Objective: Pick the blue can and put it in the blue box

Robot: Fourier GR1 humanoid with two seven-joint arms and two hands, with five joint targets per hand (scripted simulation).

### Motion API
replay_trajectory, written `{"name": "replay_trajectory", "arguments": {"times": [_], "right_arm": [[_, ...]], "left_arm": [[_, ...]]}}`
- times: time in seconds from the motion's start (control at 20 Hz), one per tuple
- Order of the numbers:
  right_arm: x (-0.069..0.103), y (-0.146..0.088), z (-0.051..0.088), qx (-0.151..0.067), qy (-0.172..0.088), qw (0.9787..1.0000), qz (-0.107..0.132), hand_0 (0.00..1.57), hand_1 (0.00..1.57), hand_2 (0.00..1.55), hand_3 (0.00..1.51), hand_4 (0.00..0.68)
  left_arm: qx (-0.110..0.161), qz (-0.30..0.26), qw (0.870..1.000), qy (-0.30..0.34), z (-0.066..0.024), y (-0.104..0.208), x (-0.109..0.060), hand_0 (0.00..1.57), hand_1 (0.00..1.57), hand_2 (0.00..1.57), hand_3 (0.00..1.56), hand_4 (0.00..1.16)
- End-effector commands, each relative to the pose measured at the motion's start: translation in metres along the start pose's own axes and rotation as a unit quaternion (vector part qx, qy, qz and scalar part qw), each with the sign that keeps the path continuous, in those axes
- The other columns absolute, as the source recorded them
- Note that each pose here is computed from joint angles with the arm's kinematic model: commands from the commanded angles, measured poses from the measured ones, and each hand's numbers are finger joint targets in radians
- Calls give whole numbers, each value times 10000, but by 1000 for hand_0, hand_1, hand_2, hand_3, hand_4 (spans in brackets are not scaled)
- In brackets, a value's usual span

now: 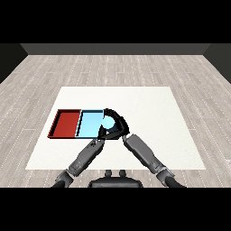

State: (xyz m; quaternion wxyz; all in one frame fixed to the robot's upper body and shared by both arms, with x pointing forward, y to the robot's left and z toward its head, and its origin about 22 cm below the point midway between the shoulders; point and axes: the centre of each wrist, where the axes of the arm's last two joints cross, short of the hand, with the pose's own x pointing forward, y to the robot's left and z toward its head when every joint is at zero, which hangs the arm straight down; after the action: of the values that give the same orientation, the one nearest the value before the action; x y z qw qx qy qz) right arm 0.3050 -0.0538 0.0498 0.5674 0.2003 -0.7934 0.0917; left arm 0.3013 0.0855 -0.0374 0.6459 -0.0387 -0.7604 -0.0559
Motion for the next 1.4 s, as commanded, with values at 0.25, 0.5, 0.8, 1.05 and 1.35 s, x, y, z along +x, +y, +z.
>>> {"name": "replay_trajectory", "arguments": {"times": [0.25,0.5,0.8,1.05,1.35], "right_arm": [[67,-125,201,-144,68,9995,-262,0,0,0,0,0],[172,-249,163,-106,-85,9997,-187,0,0,0,0,0],[345,-563,527,-557,-318,9977,-241,0,0,0,0,0],[582,-847,822,-847,-669,9937,-303,0,0,0,0,0],[836,-1356,1195,-1395,-852,9863,-196,0,0,0,0,0]], "left_arm": [[39,-207,9997,-135,-151,6,76,1571,1571,1571,1504,1134],[162,-432,9989,-74,85,252,-78,1571,1571,1571,1503,1133],[260,-559,9981,30,-3,184,-62,1571,1571,1571,1493,1125],[219,-667,9975,33,-1,265,-129,1571,1571,1571,1492,1130],[567,-1025,9928,252,-189,869,-74,1571,1571,1571,1506,1133]]}}
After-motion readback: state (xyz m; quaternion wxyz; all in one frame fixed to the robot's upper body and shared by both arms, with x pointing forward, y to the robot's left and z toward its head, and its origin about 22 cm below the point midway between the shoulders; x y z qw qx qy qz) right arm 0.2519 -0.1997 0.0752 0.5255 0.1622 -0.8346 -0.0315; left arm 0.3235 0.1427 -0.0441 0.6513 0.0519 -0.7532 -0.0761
